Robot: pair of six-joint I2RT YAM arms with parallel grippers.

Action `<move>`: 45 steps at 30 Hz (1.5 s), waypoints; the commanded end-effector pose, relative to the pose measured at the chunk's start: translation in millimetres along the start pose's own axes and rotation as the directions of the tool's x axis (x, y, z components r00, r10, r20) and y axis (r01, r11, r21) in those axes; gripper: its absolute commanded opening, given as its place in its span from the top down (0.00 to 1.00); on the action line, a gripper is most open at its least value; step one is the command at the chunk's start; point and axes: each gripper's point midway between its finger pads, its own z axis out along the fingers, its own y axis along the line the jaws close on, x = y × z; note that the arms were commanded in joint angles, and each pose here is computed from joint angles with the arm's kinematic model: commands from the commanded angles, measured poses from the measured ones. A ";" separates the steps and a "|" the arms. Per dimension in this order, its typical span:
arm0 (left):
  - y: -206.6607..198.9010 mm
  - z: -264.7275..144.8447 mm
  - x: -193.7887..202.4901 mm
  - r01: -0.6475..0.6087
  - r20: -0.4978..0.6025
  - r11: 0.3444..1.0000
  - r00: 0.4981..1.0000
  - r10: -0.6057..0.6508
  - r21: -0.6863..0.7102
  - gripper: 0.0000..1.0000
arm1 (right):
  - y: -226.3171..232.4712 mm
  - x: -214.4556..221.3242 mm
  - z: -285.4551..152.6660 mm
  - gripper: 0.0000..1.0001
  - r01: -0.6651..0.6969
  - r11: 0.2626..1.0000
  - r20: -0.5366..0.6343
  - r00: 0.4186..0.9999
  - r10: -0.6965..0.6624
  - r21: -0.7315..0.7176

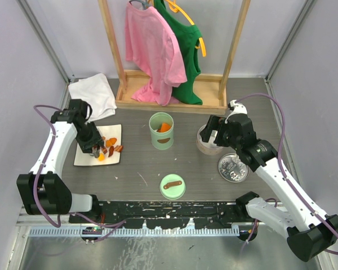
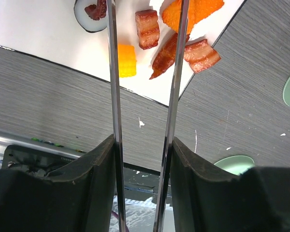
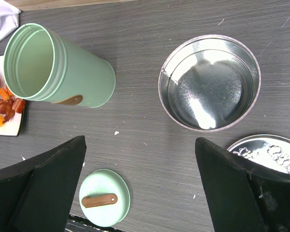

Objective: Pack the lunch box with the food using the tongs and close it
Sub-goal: Pick up the fake food from the plate.

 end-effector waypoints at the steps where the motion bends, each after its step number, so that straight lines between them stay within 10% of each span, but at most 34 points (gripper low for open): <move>1: -9.1 -6.1 -4.6 -0.022 0.013 0.998 1.000 0.021 0.056 0.56 | 7.2 -17.8 -3.2 0.00 -0.002 1.000 0.063 0.998 0.004 -0.025; 45: -8.5 -2.2 -15.3 -0.032 0.019 0.999 0.999 0.031 0.027 0.62 | 10.1 -14.9 1.9 0.00 -0.007 0.999 0.050 0.999 0.009 -0.041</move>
